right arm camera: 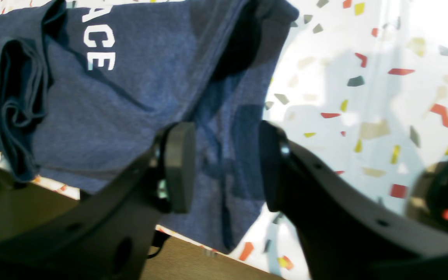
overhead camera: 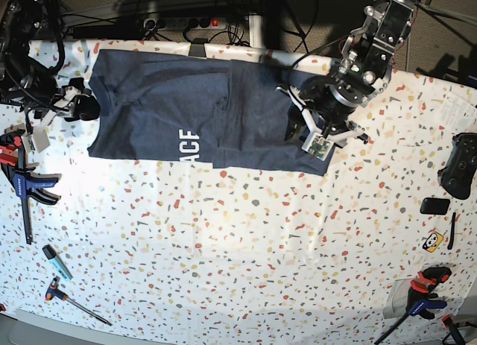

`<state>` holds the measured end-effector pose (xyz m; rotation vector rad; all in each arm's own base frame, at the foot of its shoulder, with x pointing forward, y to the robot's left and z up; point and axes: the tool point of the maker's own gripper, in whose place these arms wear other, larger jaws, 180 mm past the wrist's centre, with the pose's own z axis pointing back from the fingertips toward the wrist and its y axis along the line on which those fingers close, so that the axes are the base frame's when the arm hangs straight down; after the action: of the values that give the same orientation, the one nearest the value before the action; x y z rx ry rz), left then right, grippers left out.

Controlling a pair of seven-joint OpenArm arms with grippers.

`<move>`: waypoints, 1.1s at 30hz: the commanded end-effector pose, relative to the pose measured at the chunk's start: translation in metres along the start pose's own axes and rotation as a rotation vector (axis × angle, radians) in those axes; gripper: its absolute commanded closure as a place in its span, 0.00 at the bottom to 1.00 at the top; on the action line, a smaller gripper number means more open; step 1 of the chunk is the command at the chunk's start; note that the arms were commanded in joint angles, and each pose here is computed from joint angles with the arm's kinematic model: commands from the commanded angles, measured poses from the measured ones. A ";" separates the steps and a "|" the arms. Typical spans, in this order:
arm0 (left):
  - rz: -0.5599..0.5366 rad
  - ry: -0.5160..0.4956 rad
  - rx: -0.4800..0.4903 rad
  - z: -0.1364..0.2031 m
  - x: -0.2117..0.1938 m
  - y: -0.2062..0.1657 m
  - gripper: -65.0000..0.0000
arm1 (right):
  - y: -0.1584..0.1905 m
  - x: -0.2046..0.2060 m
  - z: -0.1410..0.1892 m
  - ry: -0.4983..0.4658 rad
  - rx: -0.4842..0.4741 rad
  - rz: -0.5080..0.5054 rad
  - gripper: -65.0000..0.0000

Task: Fold the T-shirt properly
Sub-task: 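Hold the folded stack with the left gripper while the right gripper tucks the edge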

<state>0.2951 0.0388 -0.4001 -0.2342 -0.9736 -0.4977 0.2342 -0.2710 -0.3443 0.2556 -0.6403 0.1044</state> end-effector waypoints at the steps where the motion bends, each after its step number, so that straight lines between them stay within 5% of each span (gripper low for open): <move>1: -0.002 -0.052 0.002 0.000 0.016 0.003 0.63 | -0.003 0.011 0.005 -0.030 -0.010 0.017 0.53; 33: -0.003 -0.050 0.003 0.000 0.016 0.003 0.63 | 0.009 -0.004 -0.005 -0.016 0.011 -0.028 0.49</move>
<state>0.2950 0.0388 -0.4003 -0.2340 -0.9728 -0.4977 0.2250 -0.2575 -0.3587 0.2852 -0.6177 0.0671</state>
